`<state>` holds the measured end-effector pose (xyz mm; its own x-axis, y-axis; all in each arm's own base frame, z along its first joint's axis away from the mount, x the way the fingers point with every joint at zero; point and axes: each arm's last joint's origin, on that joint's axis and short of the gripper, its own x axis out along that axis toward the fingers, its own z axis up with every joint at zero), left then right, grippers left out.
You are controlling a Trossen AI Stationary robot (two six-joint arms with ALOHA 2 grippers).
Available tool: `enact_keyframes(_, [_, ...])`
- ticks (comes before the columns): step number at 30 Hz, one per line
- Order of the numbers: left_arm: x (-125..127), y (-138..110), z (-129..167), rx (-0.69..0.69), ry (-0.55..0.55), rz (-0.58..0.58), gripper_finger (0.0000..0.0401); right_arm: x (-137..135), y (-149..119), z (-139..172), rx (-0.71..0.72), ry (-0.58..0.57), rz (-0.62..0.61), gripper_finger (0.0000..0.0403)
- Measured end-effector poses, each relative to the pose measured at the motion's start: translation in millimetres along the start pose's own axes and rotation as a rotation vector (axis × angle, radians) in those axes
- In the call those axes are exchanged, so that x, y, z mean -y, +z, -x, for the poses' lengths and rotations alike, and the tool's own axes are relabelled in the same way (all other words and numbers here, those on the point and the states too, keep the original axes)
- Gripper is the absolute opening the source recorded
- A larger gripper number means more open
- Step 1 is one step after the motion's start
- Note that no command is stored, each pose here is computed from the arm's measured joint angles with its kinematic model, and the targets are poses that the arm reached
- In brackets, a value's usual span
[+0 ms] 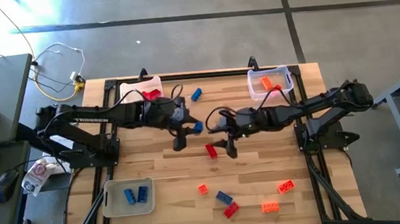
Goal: Sort & place blocks by color
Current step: Put the blue game piece into the gray bin
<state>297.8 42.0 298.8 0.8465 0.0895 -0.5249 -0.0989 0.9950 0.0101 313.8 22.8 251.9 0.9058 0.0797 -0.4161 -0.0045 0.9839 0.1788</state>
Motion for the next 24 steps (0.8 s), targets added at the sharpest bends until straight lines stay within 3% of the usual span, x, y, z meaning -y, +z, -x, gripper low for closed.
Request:
enact_keyframes(8, [28,-18,8,-0.196,-0.076,0.037,0.0109,-23,-22,2,-0.205,0.077,-0.089,0.0224])
enact_keyframes(16, [63,-34,28,-0.368,-0.152,0.076,0.0109,-53,-34,7,-0.263,0.146,-0.043,0.0224])
enact_keyframes(24, [96,-58,59,-0.625,-0.166,0.127,0.0112,-66,-49,13,-0.384,0.109,-0.094,0.0224])
